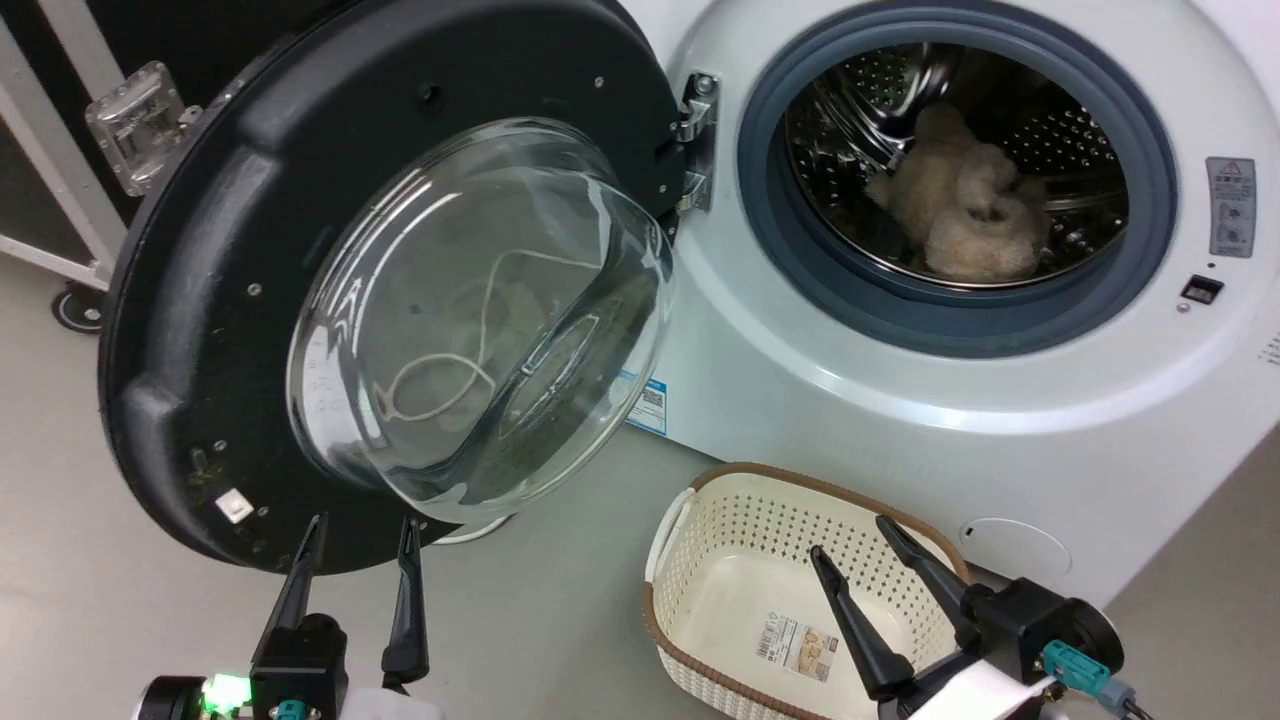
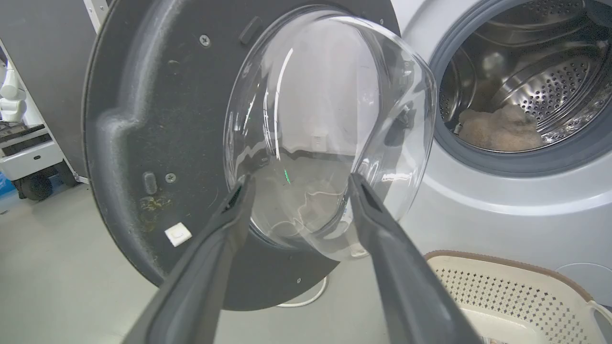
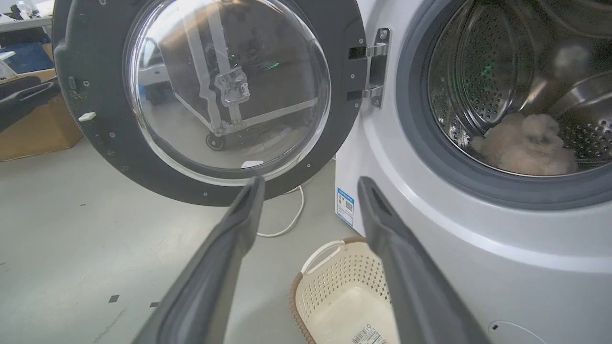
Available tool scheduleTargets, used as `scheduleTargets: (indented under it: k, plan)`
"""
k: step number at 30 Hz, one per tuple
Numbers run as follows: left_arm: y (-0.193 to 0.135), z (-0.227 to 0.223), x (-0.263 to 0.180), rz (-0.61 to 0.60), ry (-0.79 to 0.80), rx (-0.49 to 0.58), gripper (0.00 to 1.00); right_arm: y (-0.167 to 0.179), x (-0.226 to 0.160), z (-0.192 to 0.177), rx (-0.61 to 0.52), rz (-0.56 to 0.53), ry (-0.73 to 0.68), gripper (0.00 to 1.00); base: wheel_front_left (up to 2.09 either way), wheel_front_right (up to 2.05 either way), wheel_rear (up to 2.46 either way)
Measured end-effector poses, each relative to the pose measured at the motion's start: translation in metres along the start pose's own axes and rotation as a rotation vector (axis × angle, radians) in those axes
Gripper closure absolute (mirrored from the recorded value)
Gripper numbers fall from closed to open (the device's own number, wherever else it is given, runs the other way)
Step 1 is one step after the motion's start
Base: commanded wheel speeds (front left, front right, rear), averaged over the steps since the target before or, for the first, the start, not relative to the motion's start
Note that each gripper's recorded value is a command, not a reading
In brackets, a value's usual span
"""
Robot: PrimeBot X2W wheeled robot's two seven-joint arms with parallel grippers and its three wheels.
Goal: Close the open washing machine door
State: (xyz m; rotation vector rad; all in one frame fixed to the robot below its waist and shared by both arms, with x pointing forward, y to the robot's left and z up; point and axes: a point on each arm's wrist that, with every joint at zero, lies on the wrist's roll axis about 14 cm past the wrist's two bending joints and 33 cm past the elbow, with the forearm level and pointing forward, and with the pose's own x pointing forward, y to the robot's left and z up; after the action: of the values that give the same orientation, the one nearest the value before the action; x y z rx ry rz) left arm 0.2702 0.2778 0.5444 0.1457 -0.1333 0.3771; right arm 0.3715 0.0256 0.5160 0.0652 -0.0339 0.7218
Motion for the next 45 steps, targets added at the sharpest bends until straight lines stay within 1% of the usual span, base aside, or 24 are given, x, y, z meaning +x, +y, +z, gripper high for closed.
scheduleTargets:
  k: [6,7,8,9,10,13,17,22,25,27,28,29,32,36,38,39,40,43,45]
  plan:
    - [0.006,0.002,-0.005,0.017,-0.014,0.002,0.0,0.01,0.003,-0.001,0.01,0.032,-0.002,0.0,0.0,0.0,0.0]
    - [0.006,0.003,-0.006,0.018,-0.016,0.002,0.29,0.012,0.004,-0.001,0.01,0.039,-0.003,0.0,0.0,0.0,0.0]
    - [0.007,0.003,-0.007,0.02,-0.016,-0.004,0.96,0.014,0.004,-0.002,0.01,0.044,-0.003,0.0,0.0,0.0,0.0]
    - [0.007,0.003,-0.008,0.022,-0.016,-0.007,0.96,0.015,0.005,-0.002,0.012,0.049,-0.002,0.0,0.0,0.0,0.0]
    - [0.008,0.003,-0.008,0.023,-0.016,-0.01,1.0,0.016,0.005,-0.003,0.014,0.054,-0.001,0.0,0.0,0.0,0.0]
    - [0.011,0.018,-0.009,0.036,-0.065,-0.045,1.0,0.02,0.007,-0.003,0.016,0.067,-0.004,0.0,0.0,0.0,0.0]
    - [0.028,0.043,-0.009,0.078,-0.148,-0.072,1.0,0.024,0.01,-0.005,0.018,0.085,-0.003,0.0,0.0,0.0,0.0]
    - [0.06,0.074,0.0,0.137,-0.252,-0.102,1.0,0.024,0.01,-0.016,0.028,0.095,0.019,0.0,0.0,0.0,0.0]
    - [0.088,0.089,0.007,0.166,-0.311,-0.125,1.0,0.026,0.011,-0.019,0.034,0.106,0.022,0.0,0.0,0.0,0.0]
    - [0.113,0.096,0.014,0.2,-0.338,-0.145,1.0,0.027,0.012,-0.021,0.039,0.114,0.023,0.0,0.0,0.0,0.0]
    - [0.145,0.104,0.033,0.235,-0.352,-0.216,1.0,0.023,0.011,-0.026,0.047,0.112,0.034,0.0,0.0,0.0,0.0]
    - [0.155,0.105,0.04,0.25,-0.347,-0.249,1.0,0.021,0.01,-0.029,0.051,0.109,0.039,0.0,0.0,0.0,0.0]
    - [0.179,0.105,0.063,0.265,-0.291,-0.297,1.0,0.015,0.009,-0.036,0.061,0.1,0.052,0.0,0.0,0.0,0.0]
    - [0.204,0.088,0.088,0.313,-0.184,-0.444,1.0,0.008,0.008,-0.043,0.073,0.092,0.063,0.0,0.0,0.0,0.0]
    - [0.213,0.072,0.098,0.342,-0.108,-0.523,1.0,0.006,0.008,-0.047,0.076,0.093,0.071,0.0,0.0,0.0,0.0]
    - [0.216,0.065,0.102,0.353,-0.072,-0.575,1.0,0.005,0.009,-0.048,0.078,0.092,0.072,0.0,0.0,0.0,0.0]
    - [0.21,0.031,0.112,0.357,0.075,-0.752,1.0,0.0,0.008,-0.047,0.083,0.078,0.068,0.0,0.0,0.0,0.0]
    - [0.188,0.008,0.119,0.296,0.201,-0.941,1.0,-0.006,0.005,-0.048,0.083,0.061,0.071,0.0,0.0,0.0,0.0]
    - [0.171,0.001,0.121,0.223,0.276,-1.013,1.0,-0.008,0.004,-0.048,0.081,0.052,0.071,0.0,0.0,0.0,0.0]
